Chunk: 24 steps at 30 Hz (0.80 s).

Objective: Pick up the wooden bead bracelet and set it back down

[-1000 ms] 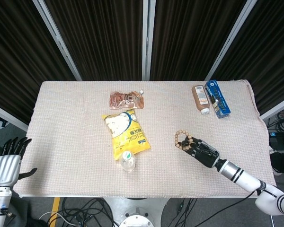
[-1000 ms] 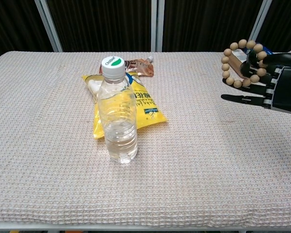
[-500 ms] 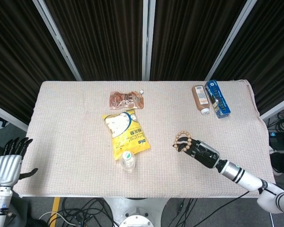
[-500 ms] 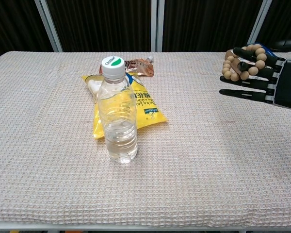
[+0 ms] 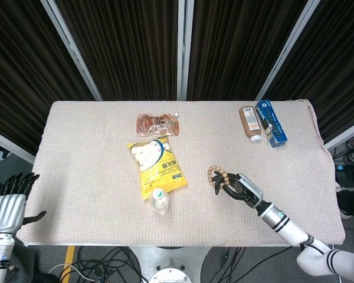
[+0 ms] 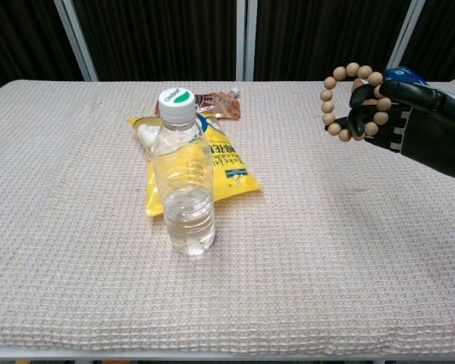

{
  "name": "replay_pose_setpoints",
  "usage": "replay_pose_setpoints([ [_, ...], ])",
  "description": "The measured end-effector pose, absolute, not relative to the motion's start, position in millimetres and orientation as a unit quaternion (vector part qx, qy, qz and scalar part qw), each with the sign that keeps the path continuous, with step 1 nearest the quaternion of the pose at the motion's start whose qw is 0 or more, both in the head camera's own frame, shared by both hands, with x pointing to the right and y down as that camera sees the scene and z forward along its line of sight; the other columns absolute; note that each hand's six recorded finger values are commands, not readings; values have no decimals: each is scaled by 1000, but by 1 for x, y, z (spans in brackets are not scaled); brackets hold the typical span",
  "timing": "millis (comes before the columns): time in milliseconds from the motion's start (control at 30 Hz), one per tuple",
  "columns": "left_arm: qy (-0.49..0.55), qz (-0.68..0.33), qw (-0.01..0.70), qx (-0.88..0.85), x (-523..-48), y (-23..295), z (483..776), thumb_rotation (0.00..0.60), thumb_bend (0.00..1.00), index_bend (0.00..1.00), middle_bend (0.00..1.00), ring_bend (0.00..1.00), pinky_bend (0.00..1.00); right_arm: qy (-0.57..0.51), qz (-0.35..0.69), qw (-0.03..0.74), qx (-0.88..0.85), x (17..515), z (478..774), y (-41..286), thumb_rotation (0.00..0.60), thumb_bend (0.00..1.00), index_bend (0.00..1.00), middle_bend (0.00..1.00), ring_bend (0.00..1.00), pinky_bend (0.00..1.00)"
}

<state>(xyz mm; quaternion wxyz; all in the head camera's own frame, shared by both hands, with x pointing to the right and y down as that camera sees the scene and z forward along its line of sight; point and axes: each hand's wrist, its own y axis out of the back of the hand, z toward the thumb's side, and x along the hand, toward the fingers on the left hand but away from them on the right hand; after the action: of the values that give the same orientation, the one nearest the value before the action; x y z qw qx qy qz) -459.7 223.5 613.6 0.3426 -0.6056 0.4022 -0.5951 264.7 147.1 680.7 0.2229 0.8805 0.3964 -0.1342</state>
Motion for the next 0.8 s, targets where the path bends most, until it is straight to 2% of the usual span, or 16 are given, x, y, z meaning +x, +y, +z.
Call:
replay_pose_setpoints([
  [167,401,-597,340,-606,-461,224,615,600,0,128,85,0,0,393,-134,226,881,258,686,151,347,382,490,573,254,0],
  [433,399,-599,339,-606,-462,223,617,600,0,128,85,0,0,380,-135,231,885,246,693,150,344,596,491,572,254,0],
  [600,399,-601,337,-605,-463,223,617,600,0,128,85,0,0,375,-138,223,889,243,695,150,338,602,491,572,254,0],
  [733,400,-601,336,-604,-464,222,618,600,0,128,85,0,0,374,-143,214,891,241,697,150,338,459,503,576,254,0],
  [800,399,-602,336,-605,-464,222,618,600,0,128,85,0,0,374,-147,209,892,241,698,150,335,537,509,577,254,0],
])
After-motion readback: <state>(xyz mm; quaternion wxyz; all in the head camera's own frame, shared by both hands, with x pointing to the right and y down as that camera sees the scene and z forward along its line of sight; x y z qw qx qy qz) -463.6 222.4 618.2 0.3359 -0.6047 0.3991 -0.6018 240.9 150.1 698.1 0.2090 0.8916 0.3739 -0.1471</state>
